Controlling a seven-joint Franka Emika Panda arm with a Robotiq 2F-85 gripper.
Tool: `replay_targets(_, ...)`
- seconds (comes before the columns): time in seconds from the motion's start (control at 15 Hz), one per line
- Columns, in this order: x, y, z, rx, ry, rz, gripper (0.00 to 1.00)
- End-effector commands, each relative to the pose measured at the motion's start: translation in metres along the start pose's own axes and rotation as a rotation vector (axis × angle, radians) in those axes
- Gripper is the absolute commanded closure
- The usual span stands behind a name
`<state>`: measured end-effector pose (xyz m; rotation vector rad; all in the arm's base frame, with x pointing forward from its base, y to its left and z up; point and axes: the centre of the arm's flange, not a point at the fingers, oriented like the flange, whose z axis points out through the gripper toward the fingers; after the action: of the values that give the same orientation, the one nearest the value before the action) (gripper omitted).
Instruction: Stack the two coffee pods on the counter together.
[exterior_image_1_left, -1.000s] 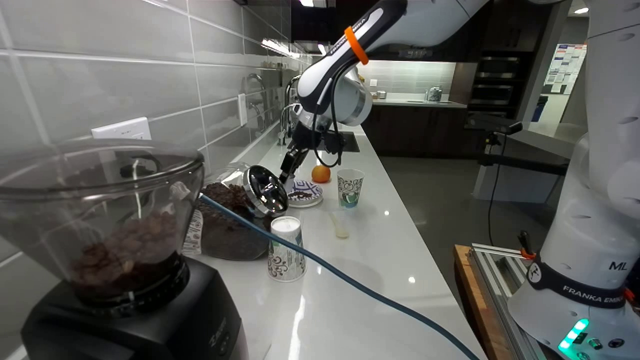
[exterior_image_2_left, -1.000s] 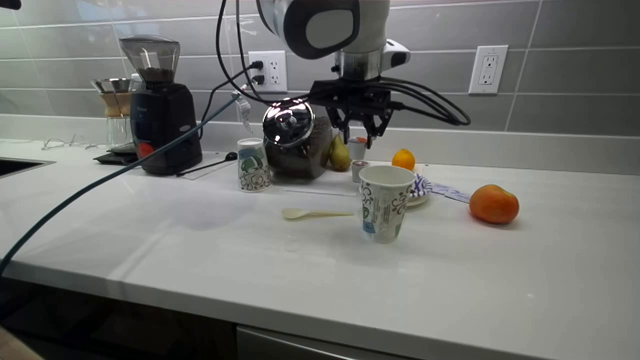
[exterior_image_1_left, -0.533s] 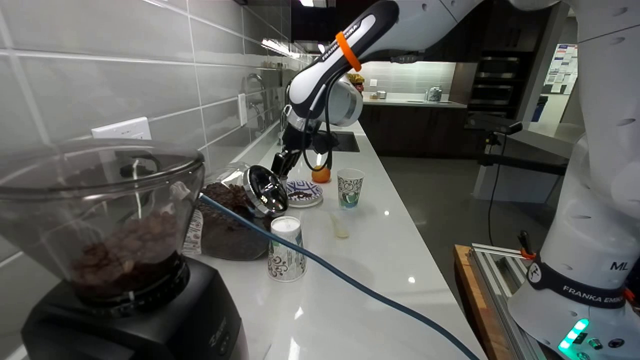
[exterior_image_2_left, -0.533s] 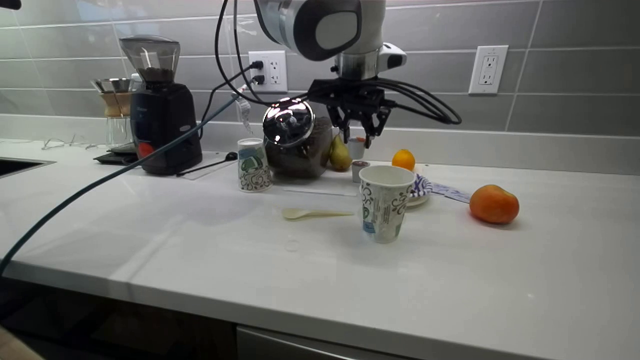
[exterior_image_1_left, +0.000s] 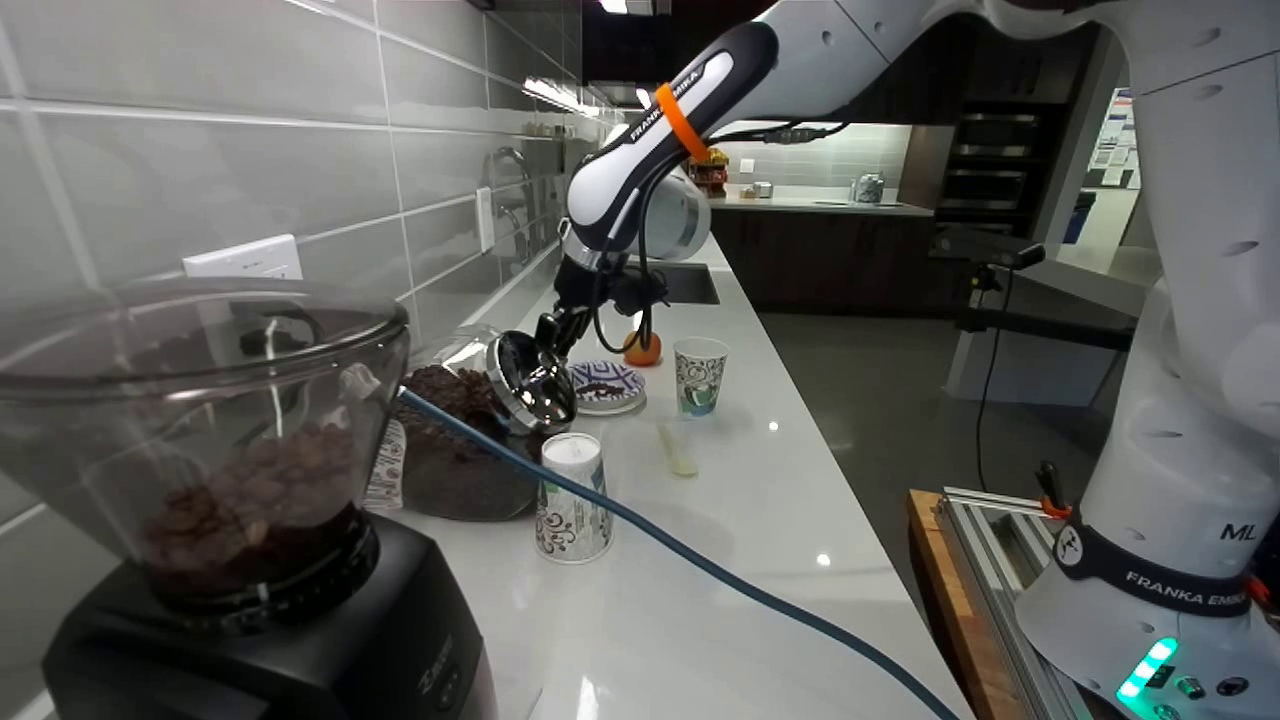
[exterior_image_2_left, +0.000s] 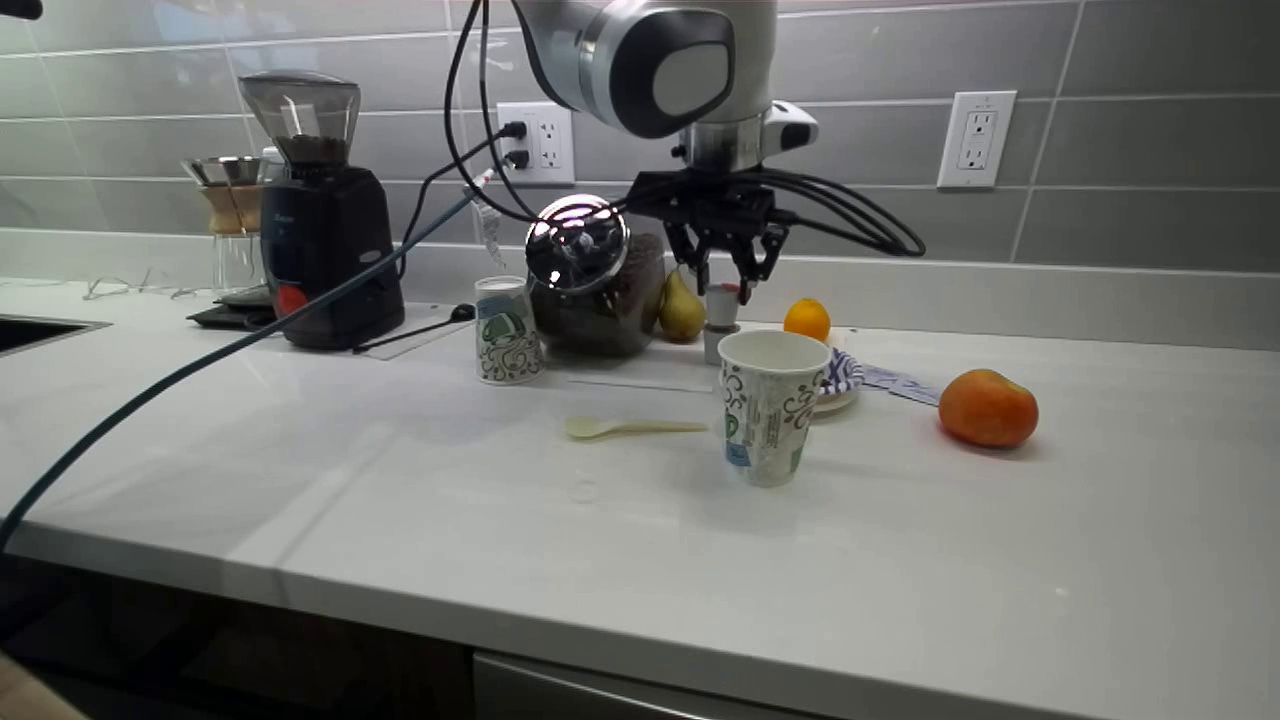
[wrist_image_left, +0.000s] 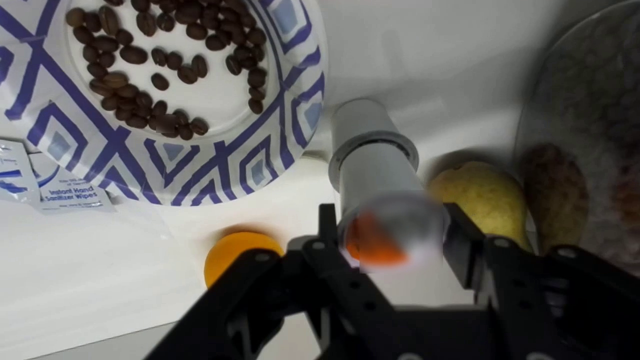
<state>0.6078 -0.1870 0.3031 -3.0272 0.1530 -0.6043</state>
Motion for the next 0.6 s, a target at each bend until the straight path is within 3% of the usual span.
replay_targets(0.0,0.0127,0.0018,0.0046,-0.010,-0.009,0.006,0.72)
replay_targets(0.53,0.0123,-0.0020,0.0094,0.004,-0.015,0.009,0.72)
